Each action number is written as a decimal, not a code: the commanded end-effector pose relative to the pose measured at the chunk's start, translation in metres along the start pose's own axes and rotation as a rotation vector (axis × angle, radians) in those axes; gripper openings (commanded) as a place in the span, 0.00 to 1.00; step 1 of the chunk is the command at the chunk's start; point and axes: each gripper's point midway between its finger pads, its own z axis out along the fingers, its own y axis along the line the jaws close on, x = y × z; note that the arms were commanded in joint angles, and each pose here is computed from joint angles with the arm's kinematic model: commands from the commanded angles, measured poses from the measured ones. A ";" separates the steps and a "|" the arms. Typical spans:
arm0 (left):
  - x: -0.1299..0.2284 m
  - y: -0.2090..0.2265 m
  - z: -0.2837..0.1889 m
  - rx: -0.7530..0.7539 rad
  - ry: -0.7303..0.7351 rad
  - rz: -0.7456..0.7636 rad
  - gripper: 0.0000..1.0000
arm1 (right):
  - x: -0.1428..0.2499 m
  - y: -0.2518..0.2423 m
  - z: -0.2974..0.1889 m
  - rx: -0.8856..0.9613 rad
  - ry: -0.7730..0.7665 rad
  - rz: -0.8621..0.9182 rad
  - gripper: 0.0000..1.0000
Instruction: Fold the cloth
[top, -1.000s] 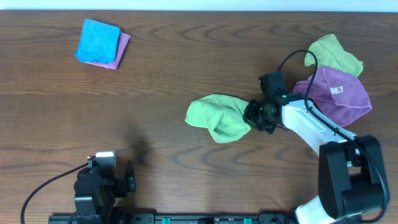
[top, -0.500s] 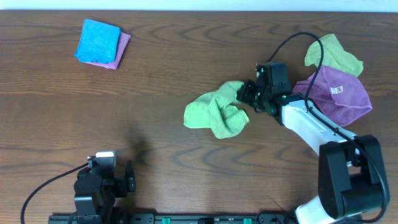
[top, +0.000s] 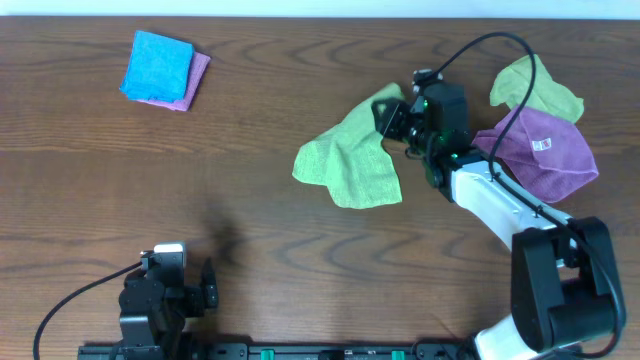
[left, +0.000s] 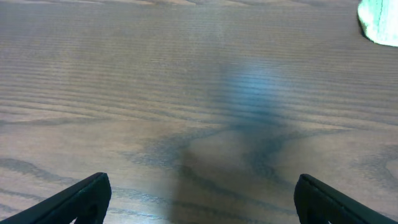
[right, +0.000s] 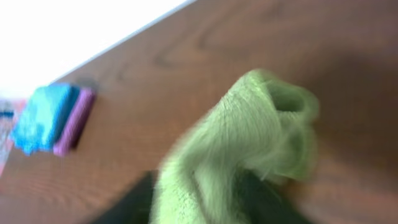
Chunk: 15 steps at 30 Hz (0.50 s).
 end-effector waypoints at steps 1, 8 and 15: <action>0.017 0.002 0.007 -0.016 0.056 0.031 0.95 | -0.015 0.005 -0.002 0.005 -0.065 -0.030 0.66; 0.017 0.002 0.007 -0.016 0.056 0.031 0.95 | 0.004 0.008 -0.016 0.009 0.047 0.027 0.75; 0.017 0.002 0.007 -0.016 0.056 0.031 0.95 | 0.059 -0.019 -0.060 0.182 0.300 0.124 0.73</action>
